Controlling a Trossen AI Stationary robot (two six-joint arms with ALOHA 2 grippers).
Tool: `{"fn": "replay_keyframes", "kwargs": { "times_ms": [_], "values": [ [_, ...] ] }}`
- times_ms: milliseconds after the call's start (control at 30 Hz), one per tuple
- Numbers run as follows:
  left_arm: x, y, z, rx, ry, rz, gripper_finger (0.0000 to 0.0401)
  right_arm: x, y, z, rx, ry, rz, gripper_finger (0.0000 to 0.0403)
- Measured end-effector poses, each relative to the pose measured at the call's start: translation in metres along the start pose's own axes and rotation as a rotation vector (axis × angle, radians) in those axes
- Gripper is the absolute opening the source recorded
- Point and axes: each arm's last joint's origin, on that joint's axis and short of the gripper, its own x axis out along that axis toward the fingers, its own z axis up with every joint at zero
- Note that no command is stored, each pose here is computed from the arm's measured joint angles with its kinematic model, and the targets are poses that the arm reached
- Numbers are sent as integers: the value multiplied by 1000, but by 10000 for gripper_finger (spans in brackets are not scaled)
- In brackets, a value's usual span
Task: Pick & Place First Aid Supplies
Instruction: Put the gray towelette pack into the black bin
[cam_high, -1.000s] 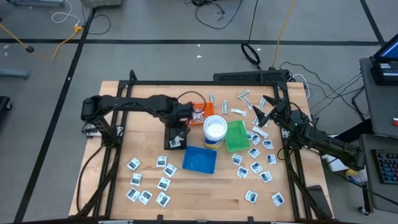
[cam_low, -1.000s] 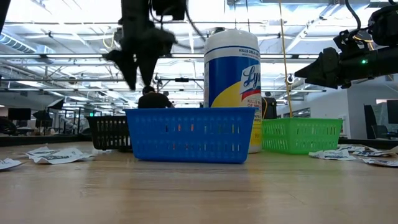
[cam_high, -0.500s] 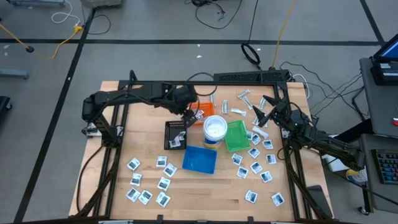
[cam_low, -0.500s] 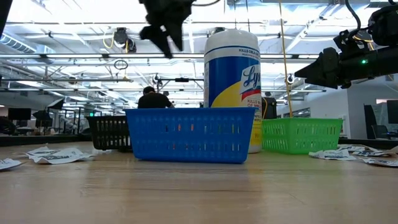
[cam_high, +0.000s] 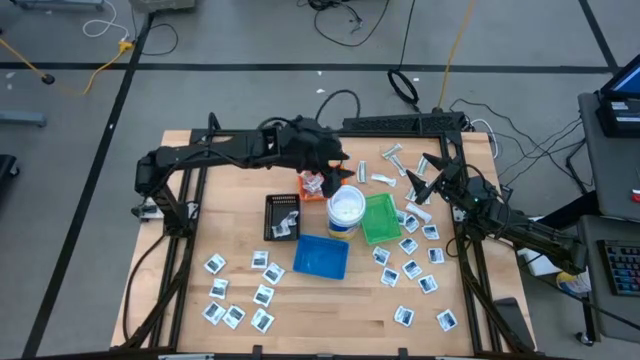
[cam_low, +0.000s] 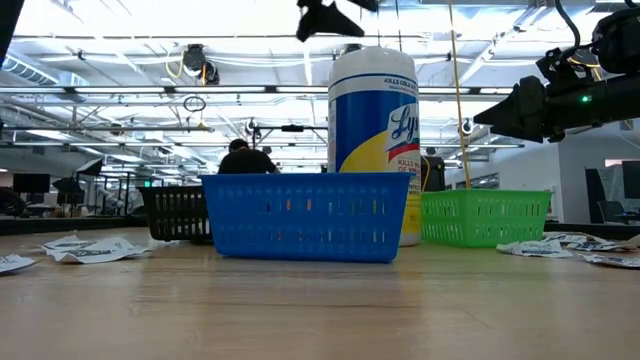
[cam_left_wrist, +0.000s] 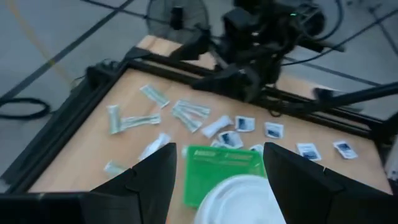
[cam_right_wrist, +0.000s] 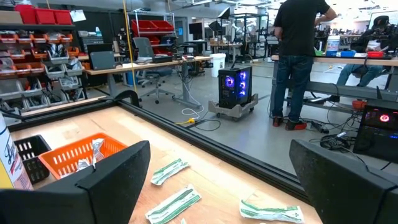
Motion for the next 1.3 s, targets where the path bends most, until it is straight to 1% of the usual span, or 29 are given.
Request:
{"fn": "replay_keyframes", "kwargs": {
  "times_ms": [67, 167, 300, 400, 467, 633, 733, 867, 1000, 1067, 1300],
  "values": [
    [8, -4, -1, 32, -12, -38, 246, 0, 0, 0, 0, 0, 0, 380],
    [22, -14, -10, 89, 24, -87, 246, 0, 0, 0, 0, 0, 0, 380],
    [41, -30, -24, 207, 72, -124, 246, 0, 0, 0, 0, 0, 0, 380],
    [49, -43, -30, 288, 68, -154, 246, 0, 0, 0, 0, 0, 0, 380],
    [57, -50, -34, 315, 58, -172, 246, 0, 0, 0, 0, 0, 0, 380],
    [71, -59, -45, 332, 84, -179, 246, 0, 0, 0, 0, -1, 0, 380],
    [77, -61, -53, 333, 124, -181, 246, 0, 0, 0, -1, 3, 0, 380],
    [78, -62, -59, 332, 174, -173, 246, 0, 0, 0, 0, 2, 0, 380],
    [76, -60, -63, 331, 233, -78, 246, 0, 0, 0, 0, 2, 0, 380],
    [75, -60, -66, 338, 255, -47, 246, 0, 0, 0, 0, 2, 0, 380],
    [70, -58, -67, 325, 297, -33, 246, 0, 0, 0, 0, 2, 0, 380]
  ]
}}
